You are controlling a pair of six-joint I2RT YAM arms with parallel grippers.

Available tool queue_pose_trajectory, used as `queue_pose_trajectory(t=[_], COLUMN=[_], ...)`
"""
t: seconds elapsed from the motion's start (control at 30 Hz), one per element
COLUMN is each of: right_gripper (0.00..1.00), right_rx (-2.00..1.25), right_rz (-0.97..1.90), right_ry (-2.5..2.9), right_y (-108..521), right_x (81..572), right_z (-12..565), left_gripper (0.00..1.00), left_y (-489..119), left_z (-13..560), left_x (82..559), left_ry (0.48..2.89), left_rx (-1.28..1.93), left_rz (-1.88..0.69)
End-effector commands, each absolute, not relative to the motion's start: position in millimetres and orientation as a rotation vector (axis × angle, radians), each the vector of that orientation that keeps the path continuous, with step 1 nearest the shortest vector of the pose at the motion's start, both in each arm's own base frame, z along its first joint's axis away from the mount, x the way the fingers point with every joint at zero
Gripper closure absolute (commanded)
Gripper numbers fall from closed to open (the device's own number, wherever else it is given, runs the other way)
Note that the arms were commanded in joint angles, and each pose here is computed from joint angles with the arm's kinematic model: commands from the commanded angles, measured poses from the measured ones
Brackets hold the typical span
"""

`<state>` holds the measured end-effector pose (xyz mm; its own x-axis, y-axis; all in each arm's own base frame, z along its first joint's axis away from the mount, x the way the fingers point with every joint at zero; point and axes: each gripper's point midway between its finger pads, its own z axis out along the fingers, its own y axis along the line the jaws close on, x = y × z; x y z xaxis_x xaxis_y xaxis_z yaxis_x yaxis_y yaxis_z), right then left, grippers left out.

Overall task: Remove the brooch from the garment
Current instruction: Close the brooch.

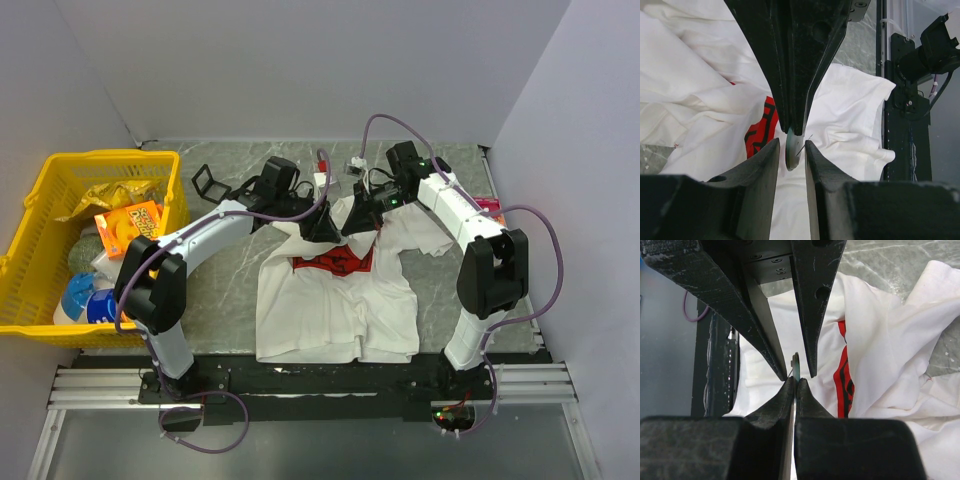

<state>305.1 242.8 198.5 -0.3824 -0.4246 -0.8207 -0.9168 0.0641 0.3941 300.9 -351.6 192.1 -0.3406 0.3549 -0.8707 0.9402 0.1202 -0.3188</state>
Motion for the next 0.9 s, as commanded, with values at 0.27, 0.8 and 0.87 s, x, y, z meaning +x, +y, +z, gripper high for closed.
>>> queue_pose_trajectory(t=[0.27, 0.8, 0.87], right_gripper=[1.0, 1.0, 1.0], right_rx=[-1.324, -1.323, -1.322], right_rz=[1.292, 1.297, 1.301], right_ry=[1.78, 1.774, 1.773], right_y=[247.4, 247.1, 247.4], right_x=[308.3, 307.3, 307.1], right_z=[221.0, 222.2, 222.5], left_gripper=[0.67, 0.67, 0.68], left_y=[-359.0, -362.0, -362.0], left_z=[193.3, 190.2, 188.7], left_x=[301.4, 303.9, 304.5], left_ry=[1.731, 1.743, 1.749], left_rx=[1.286, 1.272, 1.27], left_rz=[-1.225, -1.19, -1.189])
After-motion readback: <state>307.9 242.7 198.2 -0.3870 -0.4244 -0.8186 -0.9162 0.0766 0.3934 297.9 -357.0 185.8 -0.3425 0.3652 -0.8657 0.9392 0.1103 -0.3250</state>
